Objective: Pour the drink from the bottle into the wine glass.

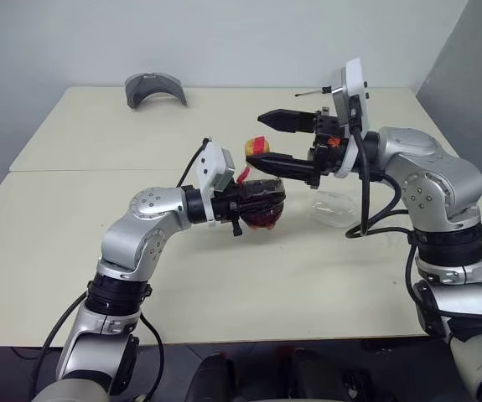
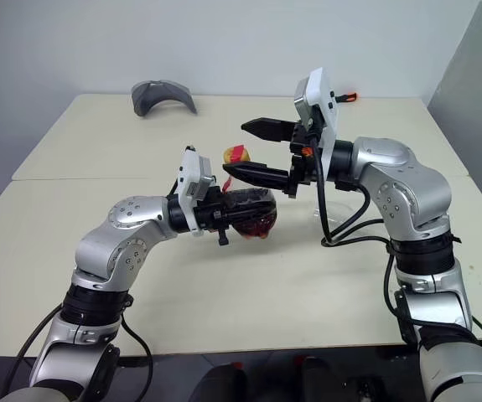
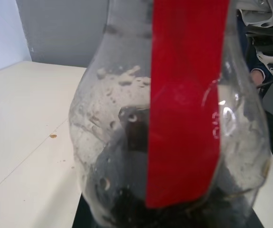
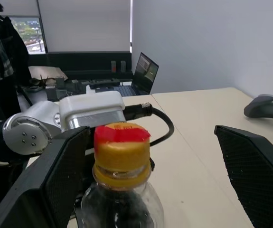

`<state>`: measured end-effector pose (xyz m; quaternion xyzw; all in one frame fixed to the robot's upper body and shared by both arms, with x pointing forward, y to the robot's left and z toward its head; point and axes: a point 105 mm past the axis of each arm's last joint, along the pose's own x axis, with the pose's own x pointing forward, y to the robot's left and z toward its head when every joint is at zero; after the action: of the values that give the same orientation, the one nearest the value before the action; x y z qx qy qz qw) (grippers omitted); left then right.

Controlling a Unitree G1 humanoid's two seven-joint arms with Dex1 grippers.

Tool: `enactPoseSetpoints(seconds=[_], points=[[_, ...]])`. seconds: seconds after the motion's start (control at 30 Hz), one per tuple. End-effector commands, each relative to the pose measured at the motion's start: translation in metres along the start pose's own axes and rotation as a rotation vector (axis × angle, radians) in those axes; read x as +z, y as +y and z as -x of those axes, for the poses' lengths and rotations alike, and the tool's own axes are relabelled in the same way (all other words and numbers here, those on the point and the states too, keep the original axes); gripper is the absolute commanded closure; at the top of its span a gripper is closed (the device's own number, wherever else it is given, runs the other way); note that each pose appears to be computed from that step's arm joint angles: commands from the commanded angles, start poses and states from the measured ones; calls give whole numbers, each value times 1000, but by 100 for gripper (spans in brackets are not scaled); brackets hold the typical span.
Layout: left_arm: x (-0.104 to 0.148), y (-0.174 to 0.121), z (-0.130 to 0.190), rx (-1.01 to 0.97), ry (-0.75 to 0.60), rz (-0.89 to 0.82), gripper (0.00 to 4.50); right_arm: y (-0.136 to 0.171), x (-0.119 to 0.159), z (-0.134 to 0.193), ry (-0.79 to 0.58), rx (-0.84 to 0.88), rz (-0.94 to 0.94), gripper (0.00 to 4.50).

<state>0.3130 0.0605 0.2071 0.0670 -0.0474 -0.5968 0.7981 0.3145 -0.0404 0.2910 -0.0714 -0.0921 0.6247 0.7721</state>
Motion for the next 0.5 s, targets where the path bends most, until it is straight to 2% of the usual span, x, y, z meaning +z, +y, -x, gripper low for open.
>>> enactPoseSetpoints(seconds=[0.03, 0.5], points=[[20, 0, -2, -9, -56, -65, 352, -2, 12, 8, -24, -12, 44, 2], [20, 2, -1, -10, -52, -69, 352, 0, 11, 25, -3, -28, 15, 2]])
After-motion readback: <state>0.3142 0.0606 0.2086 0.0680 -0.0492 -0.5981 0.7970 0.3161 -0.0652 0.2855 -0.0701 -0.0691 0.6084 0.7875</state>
